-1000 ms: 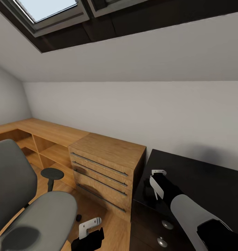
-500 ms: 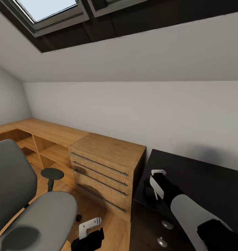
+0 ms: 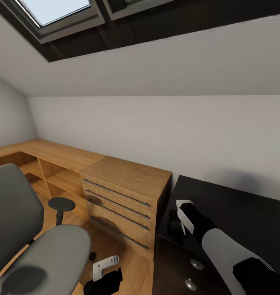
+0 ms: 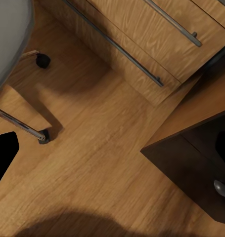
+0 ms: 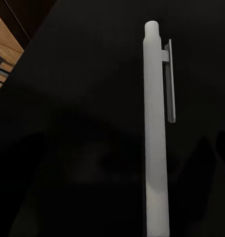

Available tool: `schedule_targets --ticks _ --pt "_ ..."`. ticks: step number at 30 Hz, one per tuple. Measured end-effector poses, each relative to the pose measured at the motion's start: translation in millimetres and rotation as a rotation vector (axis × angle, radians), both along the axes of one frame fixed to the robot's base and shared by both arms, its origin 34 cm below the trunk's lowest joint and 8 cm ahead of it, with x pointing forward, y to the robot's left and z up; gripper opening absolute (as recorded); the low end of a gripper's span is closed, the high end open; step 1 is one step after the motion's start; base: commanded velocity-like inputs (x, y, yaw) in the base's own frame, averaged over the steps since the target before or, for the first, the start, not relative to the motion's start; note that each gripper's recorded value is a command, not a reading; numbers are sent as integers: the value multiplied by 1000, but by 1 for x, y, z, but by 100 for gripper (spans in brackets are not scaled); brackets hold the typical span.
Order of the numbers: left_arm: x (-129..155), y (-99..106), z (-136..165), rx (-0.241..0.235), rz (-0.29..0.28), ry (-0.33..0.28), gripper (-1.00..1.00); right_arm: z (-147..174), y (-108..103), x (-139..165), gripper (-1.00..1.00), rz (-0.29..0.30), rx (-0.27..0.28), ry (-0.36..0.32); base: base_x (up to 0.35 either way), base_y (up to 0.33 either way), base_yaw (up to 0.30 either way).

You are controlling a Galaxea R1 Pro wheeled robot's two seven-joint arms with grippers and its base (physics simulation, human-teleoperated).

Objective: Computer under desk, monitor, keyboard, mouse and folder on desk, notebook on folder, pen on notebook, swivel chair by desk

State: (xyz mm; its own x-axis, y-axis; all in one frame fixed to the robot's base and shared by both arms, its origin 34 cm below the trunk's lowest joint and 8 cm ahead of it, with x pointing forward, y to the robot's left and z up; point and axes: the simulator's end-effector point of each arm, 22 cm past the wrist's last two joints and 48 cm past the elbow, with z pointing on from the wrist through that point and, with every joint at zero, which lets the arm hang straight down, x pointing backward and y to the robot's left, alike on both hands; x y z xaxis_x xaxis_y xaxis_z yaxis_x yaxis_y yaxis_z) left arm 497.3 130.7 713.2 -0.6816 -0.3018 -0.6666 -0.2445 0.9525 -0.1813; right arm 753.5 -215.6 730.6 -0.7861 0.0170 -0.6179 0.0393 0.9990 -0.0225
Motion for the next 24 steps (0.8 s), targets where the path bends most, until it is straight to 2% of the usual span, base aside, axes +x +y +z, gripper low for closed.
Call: schedule_targets --ticks 5,6,7,24 --pt "0 0 0 0 0 1 100 0 0 0 100 0 2 1 0 0 0" --pt "0 0 0 0 -1 1 100 0 0 0 -100 0 2 1 0 0 0" --pt "0 0 0 0 -1 1 100 -1 3 0 -100 -3 19 2 0 0 0" --pt "-1 -2 -1 -2 -3 3 100 -1 5 -1 -100 -2 22 3 0 0 0"
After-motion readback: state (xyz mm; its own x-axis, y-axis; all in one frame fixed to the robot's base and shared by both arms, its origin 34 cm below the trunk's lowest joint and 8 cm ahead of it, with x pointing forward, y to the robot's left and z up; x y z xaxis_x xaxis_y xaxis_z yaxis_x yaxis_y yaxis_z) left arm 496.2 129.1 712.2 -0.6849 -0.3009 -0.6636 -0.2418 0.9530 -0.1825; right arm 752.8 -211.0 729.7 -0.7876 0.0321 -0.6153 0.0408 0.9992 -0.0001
